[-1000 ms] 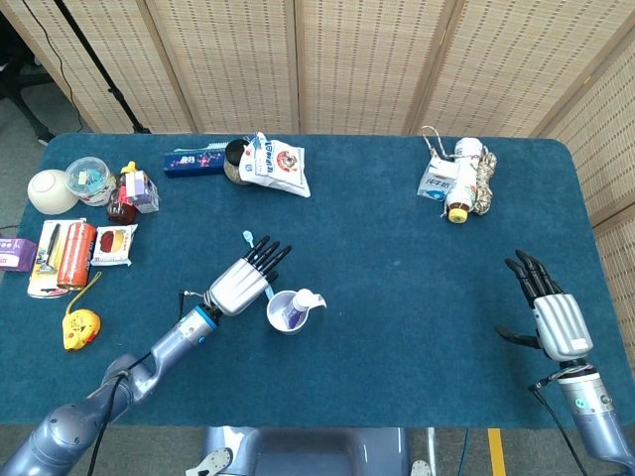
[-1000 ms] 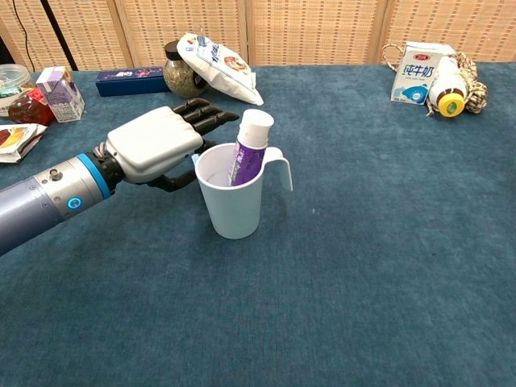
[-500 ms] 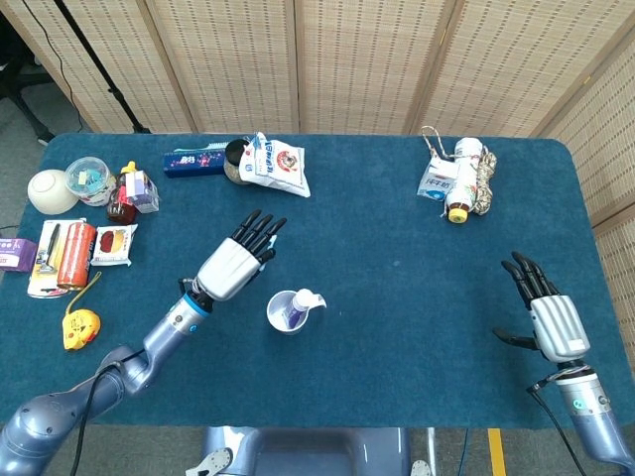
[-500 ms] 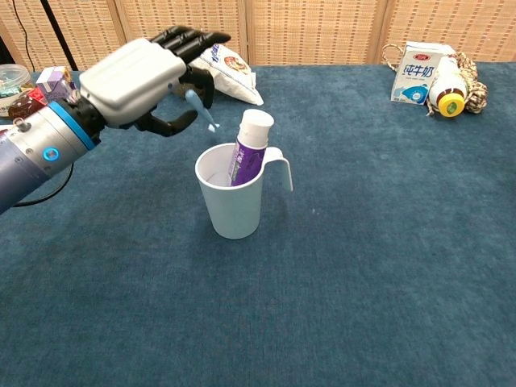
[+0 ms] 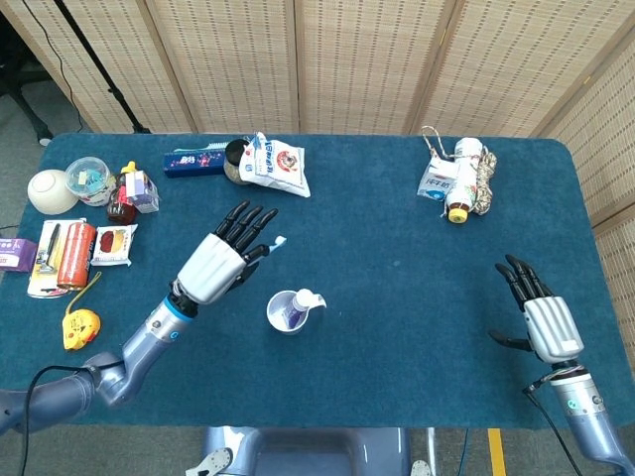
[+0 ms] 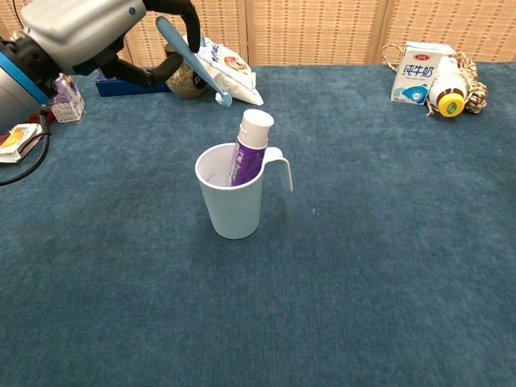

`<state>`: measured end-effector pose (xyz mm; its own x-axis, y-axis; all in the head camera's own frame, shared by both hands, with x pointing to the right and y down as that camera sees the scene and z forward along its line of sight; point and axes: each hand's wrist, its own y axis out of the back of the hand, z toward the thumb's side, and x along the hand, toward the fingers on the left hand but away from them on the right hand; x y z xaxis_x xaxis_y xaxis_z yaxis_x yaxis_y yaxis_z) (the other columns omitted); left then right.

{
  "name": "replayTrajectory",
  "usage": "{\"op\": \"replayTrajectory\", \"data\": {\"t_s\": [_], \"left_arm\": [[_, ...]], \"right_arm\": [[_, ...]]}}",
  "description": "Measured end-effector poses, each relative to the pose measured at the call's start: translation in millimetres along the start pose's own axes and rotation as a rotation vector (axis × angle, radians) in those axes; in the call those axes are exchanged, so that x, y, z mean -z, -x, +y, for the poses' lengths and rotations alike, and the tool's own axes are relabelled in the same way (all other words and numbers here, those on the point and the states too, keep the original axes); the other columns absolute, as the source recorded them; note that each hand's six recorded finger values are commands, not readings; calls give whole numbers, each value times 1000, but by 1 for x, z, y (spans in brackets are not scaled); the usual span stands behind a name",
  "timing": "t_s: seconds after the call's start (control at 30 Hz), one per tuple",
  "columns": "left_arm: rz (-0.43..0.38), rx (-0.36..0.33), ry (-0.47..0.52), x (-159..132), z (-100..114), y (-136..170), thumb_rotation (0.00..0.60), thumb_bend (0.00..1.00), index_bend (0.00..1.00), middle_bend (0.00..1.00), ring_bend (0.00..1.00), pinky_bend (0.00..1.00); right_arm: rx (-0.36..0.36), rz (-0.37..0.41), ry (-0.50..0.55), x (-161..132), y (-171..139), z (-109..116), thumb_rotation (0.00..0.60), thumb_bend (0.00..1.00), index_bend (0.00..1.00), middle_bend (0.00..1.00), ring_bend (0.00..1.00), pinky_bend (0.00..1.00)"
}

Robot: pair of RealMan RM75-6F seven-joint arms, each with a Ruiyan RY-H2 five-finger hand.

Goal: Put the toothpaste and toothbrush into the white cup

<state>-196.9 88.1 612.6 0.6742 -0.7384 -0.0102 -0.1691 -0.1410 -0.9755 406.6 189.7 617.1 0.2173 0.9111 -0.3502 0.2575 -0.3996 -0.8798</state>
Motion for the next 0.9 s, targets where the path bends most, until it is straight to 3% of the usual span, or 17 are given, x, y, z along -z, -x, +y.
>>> {"op": "replayTrajectory", "data": {"t_s": [0.33,0.57,0.7,0.9], "left_arm": [[21,27,84,-3,64,20,600,447,807,0,0,0],[34,104,107,-6,102,45,600,447,807,0,0,0],[36,174,114,-9,105,62,600,447,813,0,0,0],[20,224,140,-15,96,70,600,447,813,0,0,0]], "right_arm": [[-5,7,-2,-4,-1,-2,600,0,0,0,0,281],[-1,15,1,-7,-2,-1,600,0,0,0,0,281],[-1,17,4,-7,-2,0,600,0,0,0,0,282],[1,18,8,-7,-3,1,600,0,0,0,0,282]]}}
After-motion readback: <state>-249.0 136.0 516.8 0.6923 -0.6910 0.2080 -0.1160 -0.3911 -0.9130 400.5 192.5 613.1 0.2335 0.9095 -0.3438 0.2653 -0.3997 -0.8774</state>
